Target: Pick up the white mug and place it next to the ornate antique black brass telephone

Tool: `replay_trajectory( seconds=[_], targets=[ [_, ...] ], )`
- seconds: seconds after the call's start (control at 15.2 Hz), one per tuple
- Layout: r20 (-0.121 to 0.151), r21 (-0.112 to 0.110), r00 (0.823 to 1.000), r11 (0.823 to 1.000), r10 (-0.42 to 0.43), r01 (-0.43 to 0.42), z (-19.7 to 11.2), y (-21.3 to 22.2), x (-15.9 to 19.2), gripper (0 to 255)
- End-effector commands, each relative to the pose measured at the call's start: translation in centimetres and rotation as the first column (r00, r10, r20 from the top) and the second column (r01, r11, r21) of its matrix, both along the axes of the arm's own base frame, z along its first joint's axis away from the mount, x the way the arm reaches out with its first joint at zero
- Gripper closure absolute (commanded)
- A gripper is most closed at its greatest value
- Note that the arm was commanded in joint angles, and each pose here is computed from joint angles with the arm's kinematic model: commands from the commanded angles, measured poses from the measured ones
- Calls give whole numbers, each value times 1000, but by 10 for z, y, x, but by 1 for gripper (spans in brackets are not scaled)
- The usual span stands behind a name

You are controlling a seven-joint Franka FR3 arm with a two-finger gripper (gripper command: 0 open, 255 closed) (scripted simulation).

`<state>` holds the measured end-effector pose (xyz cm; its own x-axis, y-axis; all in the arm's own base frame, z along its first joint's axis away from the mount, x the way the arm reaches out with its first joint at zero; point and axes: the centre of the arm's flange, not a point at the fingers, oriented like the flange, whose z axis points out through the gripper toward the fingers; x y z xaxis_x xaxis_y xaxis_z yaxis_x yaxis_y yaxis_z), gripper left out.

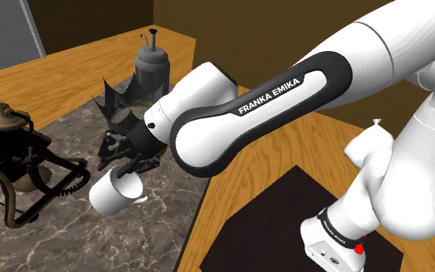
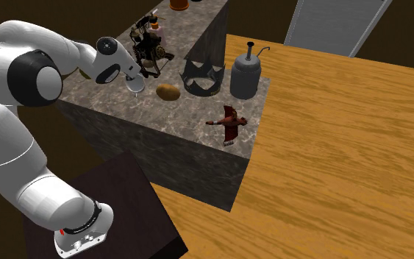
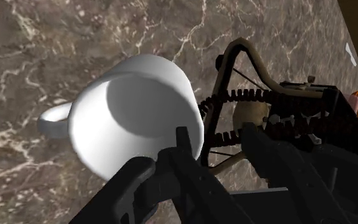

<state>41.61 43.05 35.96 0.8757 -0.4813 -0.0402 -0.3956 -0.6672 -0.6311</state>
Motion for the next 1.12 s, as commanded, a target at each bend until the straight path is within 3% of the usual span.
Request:
replay_trajectory(
  seconds=[0.0,0.26,0.53,1.06],
  targets=[
    [0,0,1000,1000,0,0,0,0,0,0],
    [0,0,1000,1000,0,0,0,0,0,0],
    [0,0,1000,1000,0,0,39,-28,-14,0],
    [0,0,1000,1000,0,0,39,-28,-14,0]
  ],
)
